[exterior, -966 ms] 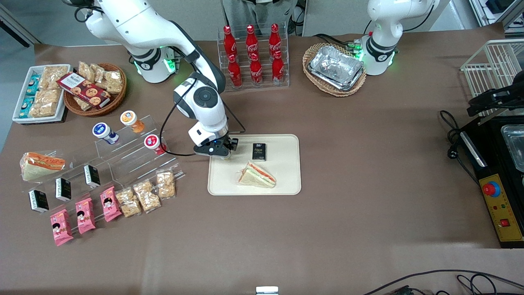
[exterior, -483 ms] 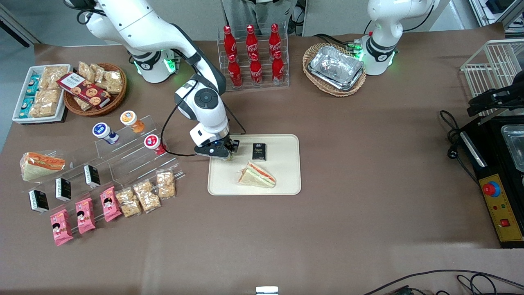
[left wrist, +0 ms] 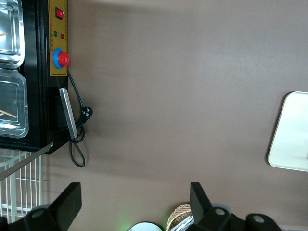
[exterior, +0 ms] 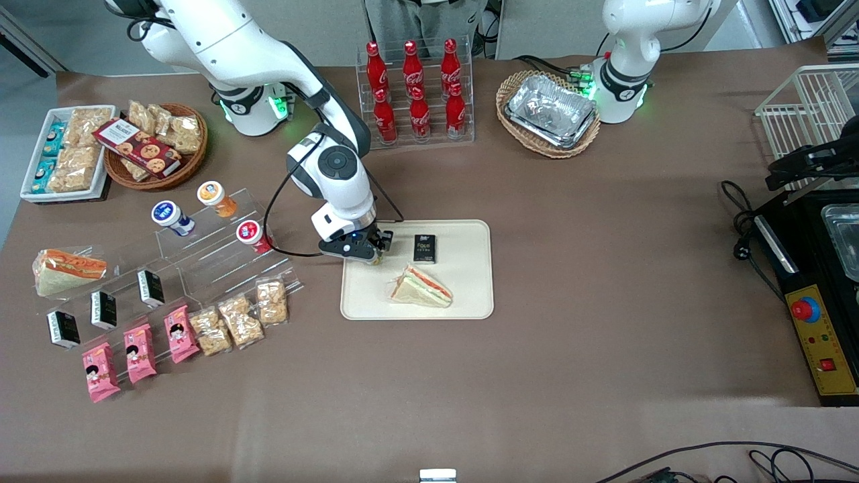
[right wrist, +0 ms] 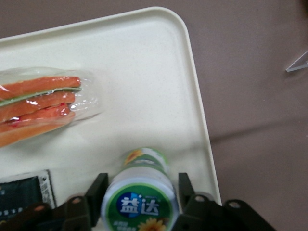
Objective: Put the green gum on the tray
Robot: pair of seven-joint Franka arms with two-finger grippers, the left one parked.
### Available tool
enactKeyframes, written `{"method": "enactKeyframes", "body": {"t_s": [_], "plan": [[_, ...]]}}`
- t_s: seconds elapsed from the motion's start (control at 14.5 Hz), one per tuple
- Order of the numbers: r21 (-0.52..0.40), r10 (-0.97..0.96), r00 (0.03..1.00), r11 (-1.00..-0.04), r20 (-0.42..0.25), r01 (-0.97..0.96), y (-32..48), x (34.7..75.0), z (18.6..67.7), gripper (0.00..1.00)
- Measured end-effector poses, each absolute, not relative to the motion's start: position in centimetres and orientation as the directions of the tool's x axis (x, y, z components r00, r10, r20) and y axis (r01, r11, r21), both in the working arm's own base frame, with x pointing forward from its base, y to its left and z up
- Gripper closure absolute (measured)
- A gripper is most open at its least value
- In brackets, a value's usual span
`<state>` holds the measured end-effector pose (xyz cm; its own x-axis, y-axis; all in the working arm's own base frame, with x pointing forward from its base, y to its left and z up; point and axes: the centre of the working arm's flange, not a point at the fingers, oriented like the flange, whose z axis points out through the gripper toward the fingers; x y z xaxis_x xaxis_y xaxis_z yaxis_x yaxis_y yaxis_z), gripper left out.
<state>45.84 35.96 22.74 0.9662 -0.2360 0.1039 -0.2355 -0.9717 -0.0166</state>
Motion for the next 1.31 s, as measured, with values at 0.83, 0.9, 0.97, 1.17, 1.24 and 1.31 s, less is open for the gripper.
{"method": "enactKeyframes", "body": {"t_s": [0.83, 0.9, 0.97, 1.17, 1.24, 1.31], "plan": [[0.032, -0.192, 0.976, -0.980, 0.104, -0.196, 23.6, 52.3, 39.0, 0.00], [0.016, -0.178, 0.982, -0.984, 0.068, -0.180, 21.5, 52.6, 42.0, 0.00], [0.010, -0.158, 0.987, -0.987, 0.042, -0.159, 19.1, 52.9, 44.6, 0.00], [0.019, -0.126, 0.992, -0.992, -0.005, -0.126, 11.3, 53.7, 50.5, 0.00], [0.021, -0.117, 0.993, -0.993, -0.014, -0.117, 8.7, 54.0, 51.8, 0.00], [0.019, -0.108, 0.994, -0.994, -0.012, -0.108, 6.1, 54.4, 53.0, 0.00]]}}
